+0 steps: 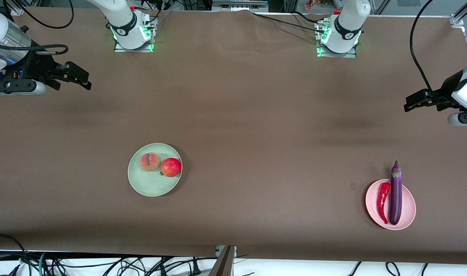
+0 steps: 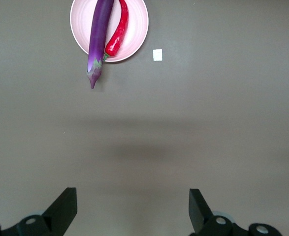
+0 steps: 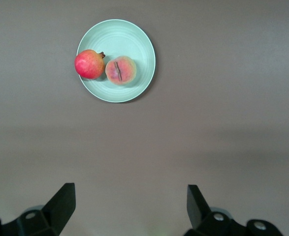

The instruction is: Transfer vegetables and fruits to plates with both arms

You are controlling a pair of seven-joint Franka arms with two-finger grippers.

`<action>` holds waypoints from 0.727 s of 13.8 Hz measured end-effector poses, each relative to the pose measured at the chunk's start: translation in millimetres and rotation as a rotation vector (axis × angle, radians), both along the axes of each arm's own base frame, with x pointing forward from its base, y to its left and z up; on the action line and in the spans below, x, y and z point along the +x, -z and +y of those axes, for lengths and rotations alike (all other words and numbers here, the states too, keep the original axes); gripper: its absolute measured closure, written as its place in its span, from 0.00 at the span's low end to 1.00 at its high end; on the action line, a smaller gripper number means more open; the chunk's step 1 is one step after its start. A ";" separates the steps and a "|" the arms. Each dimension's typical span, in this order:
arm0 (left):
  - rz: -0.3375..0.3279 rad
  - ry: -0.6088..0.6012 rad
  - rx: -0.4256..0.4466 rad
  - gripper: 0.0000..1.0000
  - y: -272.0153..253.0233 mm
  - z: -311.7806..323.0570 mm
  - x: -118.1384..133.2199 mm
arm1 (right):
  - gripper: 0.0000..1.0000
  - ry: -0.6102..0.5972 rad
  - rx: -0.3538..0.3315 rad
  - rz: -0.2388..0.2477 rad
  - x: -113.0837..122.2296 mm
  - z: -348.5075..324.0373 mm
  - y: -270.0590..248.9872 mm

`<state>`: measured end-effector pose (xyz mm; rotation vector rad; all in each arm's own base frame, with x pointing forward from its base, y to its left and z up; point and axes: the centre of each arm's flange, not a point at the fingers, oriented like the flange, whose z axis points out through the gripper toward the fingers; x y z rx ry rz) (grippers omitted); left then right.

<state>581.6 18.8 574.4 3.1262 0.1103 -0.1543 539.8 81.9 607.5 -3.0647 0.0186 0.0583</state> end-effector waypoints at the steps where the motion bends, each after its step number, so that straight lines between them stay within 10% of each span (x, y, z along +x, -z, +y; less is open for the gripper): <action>1: 0.002 -0.001 0.000 0.00 1.0 0.8 0.0 | 0.00 -0.006 -0.002 -0.006 1.9 2.4 -2.0; 10: -0.006 0.004 0.000 0.00 3.8 -2.2 3.8 | 0.00 -0.081 -0.076 -0.017 10.1 -2.2 -3.8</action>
